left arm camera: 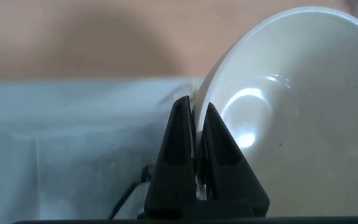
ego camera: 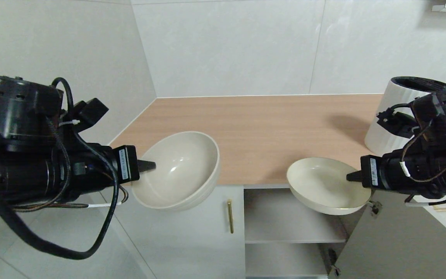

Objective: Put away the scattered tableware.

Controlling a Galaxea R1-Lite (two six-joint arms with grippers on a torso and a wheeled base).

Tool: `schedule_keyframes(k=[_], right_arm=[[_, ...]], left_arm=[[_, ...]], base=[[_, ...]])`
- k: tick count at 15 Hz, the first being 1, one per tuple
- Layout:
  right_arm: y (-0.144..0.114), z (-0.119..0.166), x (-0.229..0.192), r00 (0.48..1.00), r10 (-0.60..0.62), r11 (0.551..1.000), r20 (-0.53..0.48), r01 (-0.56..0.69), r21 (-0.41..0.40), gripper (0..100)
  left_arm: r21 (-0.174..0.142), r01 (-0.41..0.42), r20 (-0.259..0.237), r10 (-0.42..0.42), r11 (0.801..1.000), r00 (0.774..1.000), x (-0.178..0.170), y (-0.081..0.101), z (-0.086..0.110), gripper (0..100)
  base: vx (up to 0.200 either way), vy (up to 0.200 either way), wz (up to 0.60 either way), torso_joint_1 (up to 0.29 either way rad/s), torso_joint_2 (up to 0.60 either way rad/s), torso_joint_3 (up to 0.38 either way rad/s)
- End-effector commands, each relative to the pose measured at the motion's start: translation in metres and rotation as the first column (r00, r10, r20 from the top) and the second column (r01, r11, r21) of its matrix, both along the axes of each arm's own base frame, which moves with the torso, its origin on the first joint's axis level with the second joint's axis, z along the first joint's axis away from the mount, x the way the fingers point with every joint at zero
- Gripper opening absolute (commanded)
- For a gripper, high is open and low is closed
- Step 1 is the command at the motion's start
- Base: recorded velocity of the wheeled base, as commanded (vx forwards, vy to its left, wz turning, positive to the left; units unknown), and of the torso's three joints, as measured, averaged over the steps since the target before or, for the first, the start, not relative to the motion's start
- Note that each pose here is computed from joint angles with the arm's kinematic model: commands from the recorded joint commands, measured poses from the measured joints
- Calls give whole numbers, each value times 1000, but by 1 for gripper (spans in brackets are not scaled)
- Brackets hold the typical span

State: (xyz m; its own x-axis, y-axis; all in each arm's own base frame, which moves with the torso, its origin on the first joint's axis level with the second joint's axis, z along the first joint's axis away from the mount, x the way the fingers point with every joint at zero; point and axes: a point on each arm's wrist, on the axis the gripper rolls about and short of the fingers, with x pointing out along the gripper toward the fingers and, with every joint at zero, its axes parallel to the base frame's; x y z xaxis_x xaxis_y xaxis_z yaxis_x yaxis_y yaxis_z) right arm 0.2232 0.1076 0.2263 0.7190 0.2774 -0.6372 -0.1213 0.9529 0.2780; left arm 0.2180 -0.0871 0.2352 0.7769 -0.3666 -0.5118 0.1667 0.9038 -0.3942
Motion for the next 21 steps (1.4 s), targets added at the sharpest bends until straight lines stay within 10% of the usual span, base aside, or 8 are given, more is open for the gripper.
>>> schedule_keyframes(k=[1, 21], right_arm=[[-6, 0, -12, 1000, 1, 1000, 4, -1, 1, 0], [1, -34, 6, 999, 6, 999, -36, -8, -52, 0]], left_arm=[[6, 2, -17, -2, 1000, 1000, -6, 2, -6, 0], [39, 43, -90, -40, 998, 995, -1, -8, -26, 0]], base=[[-200, 0, 0, 12, -2, -2], [0, 0, 0, -81, 211, 129]])
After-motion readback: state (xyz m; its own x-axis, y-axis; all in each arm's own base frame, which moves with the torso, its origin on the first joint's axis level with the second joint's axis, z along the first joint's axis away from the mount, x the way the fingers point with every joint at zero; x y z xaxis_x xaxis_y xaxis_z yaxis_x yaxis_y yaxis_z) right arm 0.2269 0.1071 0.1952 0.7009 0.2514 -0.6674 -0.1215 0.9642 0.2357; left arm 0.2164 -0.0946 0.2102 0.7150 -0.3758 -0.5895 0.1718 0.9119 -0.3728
